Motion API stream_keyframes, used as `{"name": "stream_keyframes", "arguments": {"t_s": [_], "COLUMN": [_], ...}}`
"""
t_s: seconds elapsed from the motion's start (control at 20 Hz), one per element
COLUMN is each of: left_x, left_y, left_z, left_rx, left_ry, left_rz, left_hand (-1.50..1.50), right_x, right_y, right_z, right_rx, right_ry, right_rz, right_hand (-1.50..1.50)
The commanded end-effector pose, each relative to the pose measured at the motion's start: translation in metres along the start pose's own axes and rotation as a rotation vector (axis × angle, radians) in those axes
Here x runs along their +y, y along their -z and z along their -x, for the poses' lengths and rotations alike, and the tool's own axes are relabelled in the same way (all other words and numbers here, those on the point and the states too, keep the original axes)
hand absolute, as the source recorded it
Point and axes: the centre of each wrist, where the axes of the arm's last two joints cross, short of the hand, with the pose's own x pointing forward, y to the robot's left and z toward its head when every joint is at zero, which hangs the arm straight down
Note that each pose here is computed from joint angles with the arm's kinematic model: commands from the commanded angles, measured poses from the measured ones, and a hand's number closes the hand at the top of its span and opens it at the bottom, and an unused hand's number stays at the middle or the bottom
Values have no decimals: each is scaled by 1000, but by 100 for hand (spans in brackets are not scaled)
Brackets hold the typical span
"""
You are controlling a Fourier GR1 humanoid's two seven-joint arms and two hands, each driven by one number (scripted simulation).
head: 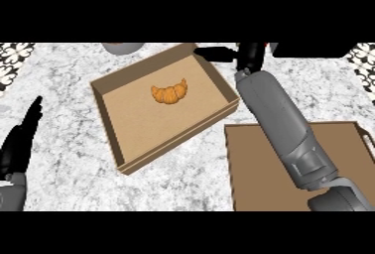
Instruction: Pick the croissant from the tray and place it in the cardboard box
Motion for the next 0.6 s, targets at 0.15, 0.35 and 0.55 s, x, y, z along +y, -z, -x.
{"name": "stream_keyframes", "arguments": {"t_s": [0.15,0.35,0.55], "left_x": [12,-2,12], "left_y": [-14,-9,-9], "left_z": [2,8,5], "left_rx": [25,24,14], "left_ry": [4,8,1], "left_rz": [-13,-41,-24], "left_hand": [0,0,0], "right_x": [-78,-114,-163], "right_y": [10,-20,-32], "right_z": [24,50,65], "right_rx": [23,-2,31], "right_ry": [-39,-47,-112], "right_rz": [22,-32,-94], "right_hand": [-150,-150,-150]}}
